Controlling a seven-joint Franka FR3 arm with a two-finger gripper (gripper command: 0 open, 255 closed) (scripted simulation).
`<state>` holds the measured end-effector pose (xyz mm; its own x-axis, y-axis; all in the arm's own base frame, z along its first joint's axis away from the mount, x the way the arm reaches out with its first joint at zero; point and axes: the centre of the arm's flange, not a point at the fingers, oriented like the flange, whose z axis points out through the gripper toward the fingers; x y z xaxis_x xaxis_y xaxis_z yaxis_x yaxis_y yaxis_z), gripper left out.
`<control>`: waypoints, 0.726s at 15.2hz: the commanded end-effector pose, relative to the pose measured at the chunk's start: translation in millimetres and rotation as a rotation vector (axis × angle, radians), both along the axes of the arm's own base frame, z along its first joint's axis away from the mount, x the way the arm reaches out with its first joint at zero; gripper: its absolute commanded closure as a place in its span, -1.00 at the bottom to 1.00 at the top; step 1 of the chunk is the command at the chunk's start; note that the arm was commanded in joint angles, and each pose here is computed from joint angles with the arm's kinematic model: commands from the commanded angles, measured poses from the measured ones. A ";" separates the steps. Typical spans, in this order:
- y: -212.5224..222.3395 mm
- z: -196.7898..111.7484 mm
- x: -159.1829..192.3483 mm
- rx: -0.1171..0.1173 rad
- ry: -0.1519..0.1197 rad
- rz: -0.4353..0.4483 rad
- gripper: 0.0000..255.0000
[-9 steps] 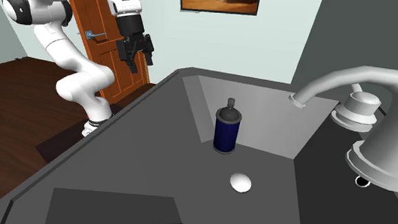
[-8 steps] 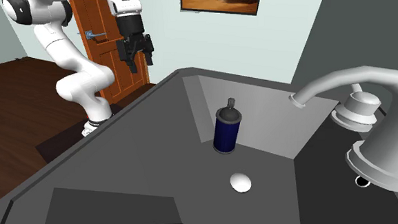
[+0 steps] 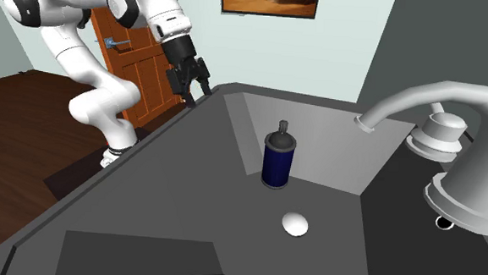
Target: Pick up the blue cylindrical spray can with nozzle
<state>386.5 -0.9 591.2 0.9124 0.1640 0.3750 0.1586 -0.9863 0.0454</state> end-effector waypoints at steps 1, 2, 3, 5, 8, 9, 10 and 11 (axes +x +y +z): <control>-3.0 -10.4 18.4 0.010 -0.064 0.004 -1.00; -3.7 -14.6 27.4 0.016 -0.093 0.007 -1.00; -4.3 -18.5 36.5 0.021 -0.123 0.009 -1.00; -5.4 -25.5 55.1 0.031 -0.181 0.014 -1.00; -6.9 -34.0 83.6 0.047 -0.269 0.021 -1.00; -7.3 -36.3 93.3 0.053 -0.298 0.023 -1.00; -7.7 -38.3 103.0 0.058 -0.327 0.026 -1.00; -8.0 -40.0 112.8 0.063 -0.356 0.028 -1.00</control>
<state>491.3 -7.4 554.8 0.7409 0.1553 0.6534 0.1718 -0.9844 0.0392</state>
